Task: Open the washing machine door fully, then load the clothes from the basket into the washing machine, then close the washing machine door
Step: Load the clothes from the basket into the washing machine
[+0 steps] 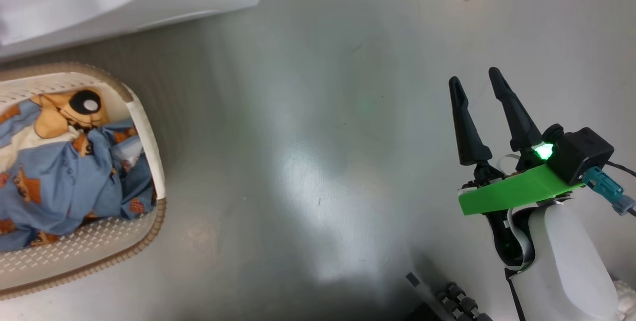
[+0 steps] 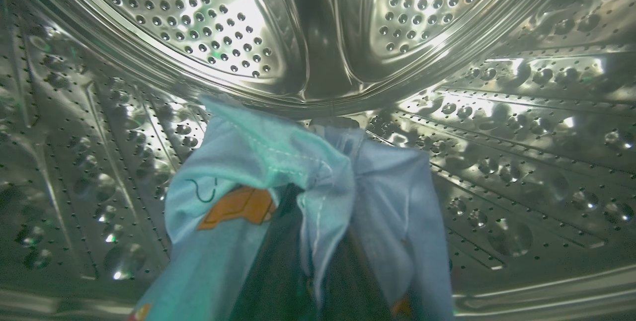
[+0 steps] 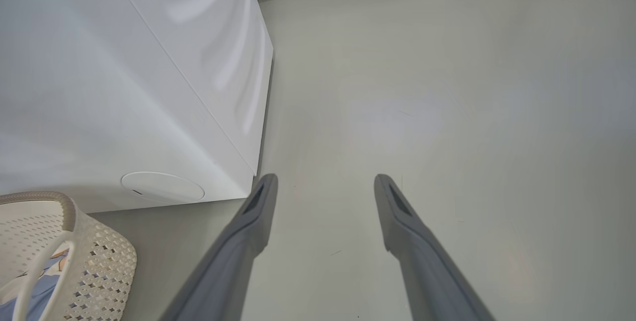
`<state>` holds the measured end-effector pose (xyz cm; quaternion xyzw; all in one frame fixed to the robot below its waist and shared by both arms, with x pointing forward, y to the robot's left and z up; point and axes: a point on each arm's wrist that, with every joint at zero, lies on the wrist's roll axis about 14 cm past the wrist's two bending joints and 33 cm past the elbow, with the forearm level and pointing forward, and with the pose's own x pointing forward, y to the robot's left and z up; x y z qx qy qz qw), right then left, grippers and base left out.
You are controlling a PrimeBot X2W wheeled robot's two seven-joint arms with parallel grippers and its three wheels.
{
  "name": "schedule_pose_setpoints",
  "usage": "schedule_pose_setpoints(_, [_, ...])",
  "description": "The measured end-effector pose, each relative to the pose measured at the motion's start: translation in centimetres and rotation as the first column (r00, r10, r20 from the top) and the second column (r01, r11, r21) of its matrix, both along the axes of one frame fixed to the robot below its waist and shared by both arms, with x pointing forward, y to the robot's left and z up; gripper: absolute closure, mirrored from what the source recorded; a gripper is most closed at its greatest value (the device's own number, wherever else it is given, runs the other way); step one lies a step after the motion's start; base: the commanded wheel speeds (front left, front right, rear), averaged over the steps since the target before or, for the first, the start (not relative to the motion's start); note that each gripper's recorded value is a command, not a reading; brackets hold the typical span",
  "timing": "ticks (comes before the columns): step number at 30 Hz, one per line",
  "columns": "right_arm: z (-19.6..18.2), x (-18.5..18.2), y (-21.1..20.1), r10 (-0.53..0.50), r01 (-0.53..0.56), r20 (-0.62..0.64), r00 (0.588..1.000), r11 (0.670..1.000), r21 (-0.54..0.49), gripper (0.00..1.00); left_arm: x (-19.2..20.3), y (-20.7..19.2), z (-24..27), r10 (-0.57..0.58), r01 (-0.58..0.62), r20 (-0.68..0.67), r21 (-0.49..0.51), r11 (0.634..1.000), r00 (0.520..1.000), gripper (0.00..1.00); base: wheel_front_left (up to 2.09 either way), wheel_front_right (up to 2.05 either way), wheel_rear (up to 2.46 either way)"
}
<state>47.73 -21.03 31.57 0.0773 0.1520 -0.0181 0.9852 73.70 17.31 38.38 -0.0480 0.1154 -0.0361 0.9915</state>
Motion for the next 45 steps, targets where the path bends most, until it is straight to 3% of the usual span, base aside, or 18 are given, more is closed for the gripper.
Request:
schedule_pose_setpoints(4, [-1.1,-0.2,-0.2,-0.015,0.015,-0.025,1.0,1.0,0.017,0.0,1.0,-0.6,-0.3,-0.024,0.024,0.009,0.006,1.0,1.0,1.0,0.0,0.0,0.0])
schedule_pose_setpoints(11, [-1.8,0.3,0.0,-0.005,0.006,-0.032,0.999,1.0,0.024,0.0,2.7,-1.0,4.1,-0.071,0.044,0.266,0.104,0.994,0.961,1.0,0.0,0.0,0.0])
schedule_pose_setpoints(16, [-1.7,0.2,0.0,-0.008,0.009,-0.03,1.0,1.0,0.03,0.0,2.6,-1.1,4.3,-0.075,0.046,0.284,0.105,0.993,0.956,1.0,0.0,0.0,0.0])
schedule_pose_setpoints(17, [-1.6,0.3,0.0,-0.008,0.009,-0.028,1.0,0.999,0.03,0.0,2.5,-1.0,3.9,-0.071,0.046,0.268,0.1,0.994,0.961,0.82,0.0,0.0,0.0])
schedule_pose_setpoints(18, [-1.5,0.3,0.1,-0.008,0.009,-0.026,1.0,0.999,0.031,0.0,2.5,-1.0,3.8,-0.068,0.045,0.259,0.096,0.994,0.964,0.0,0.0,0.0,0.0])
schedule_pose_setpoints(25, [0.3,0.8,-0.1,-0.013,0.013,0.017,1.0,1.0,0.026,0.0,1.1,-0.3,3.7,-0.033,0.025,0.221,0.038,0.999,0.975,0.0,0.0,0.0,0.0])
schedule_pose_setpoints(45, [3.7,1.0,2.2,0.031,-0.036,0.091,0.995,0.998,0.05,0.0,-5.8,1.2,6.7,-0.008,-0.006,0.3,0.043,0.999,0.954,0.0,0.0,0.0,0.0])
